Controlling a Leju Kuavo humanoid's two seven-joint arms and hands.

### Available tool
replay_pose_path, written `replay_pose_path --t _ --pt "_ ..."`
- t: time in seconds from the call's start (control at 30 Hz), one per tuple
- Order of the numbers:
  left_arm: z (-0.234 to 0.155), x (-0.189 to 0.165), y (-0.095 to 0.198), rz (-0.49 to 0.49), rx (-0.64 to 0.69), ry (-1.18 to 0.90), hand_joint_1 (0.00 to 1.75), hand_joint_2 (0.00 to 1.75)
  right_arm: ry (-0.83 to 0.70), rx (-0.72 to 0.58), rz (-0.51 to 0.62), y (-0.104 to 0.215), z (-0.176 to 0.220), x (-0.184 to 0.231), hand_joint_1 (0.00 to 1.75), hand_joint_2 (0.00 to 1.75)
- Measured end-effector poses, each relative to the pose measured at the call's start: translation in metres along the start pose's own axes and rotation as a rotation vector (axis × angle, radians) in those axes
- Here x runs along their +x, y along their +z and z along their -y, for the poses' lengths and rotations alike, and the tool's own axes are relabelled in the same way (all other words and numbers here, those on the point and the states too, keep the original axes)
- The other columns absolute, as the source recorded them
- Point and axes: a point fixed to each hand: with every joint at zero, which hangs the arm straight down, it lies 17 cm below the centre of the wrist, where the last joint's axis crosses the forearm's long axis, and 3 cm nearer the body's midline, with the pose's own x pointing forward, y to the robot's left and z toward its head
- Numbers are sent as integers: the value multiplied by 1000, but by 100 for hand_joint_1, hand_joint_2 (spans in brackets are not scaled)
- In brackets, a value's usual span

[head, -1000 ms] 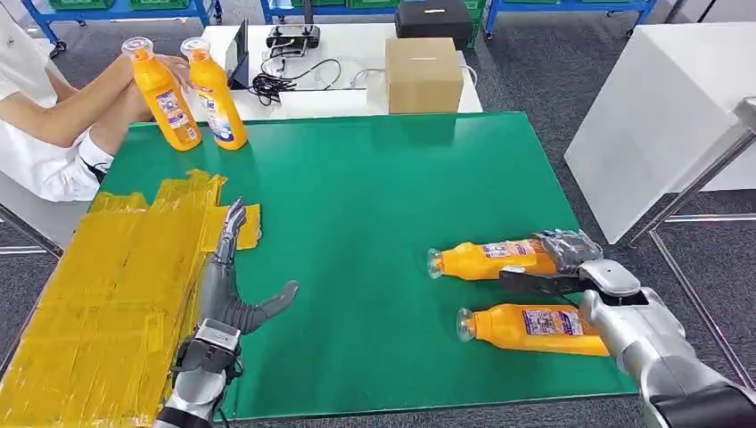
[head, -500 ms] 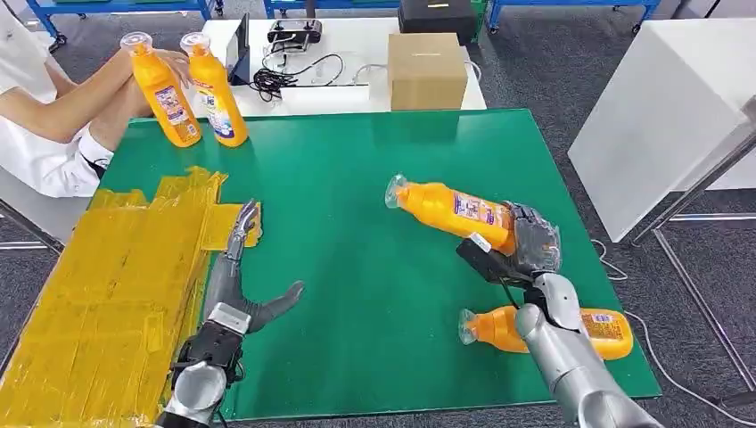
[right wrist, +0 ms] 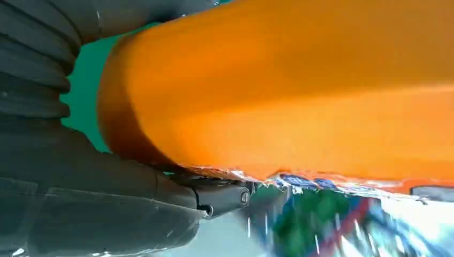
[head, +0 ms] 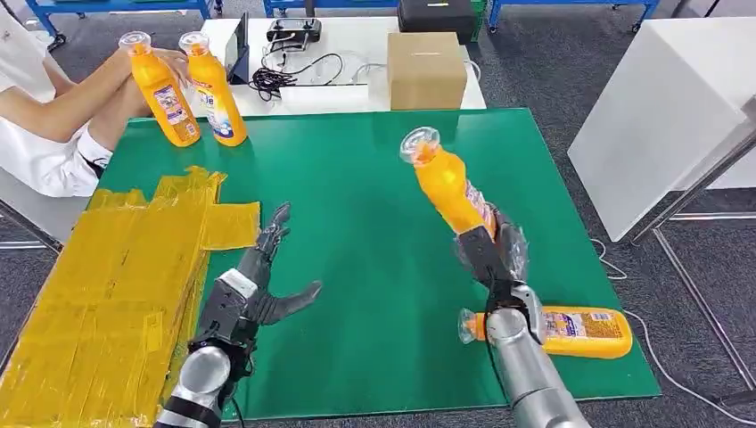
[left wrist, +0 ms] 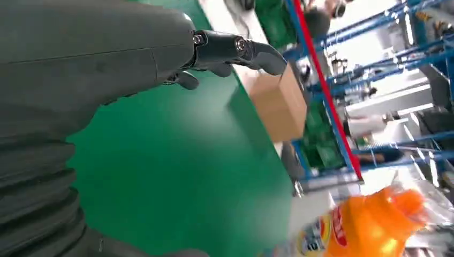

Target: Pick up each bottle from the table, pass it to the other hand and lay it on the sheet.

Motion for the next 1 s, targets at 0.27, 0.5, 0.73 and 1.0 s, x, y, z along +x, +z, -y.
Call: replay_pose_path --t 0.27,0.5,0.73,1.0 --pt "3 -4 -6 -11 -22 37 0 175 -157 70 15 6 -41 25 175 175" --pt "3 -6 -6 -17 -22 37 0 175 -171 70 16 7 -45 28 175 175" --pt "3 -8 -6 -20 -22 36 0 175 -173 70 16 7 -45 29 175 175" --pt "3 -7 -7 -19 -26 51 0 175 -198 115 28 9 -57 35 175 175"
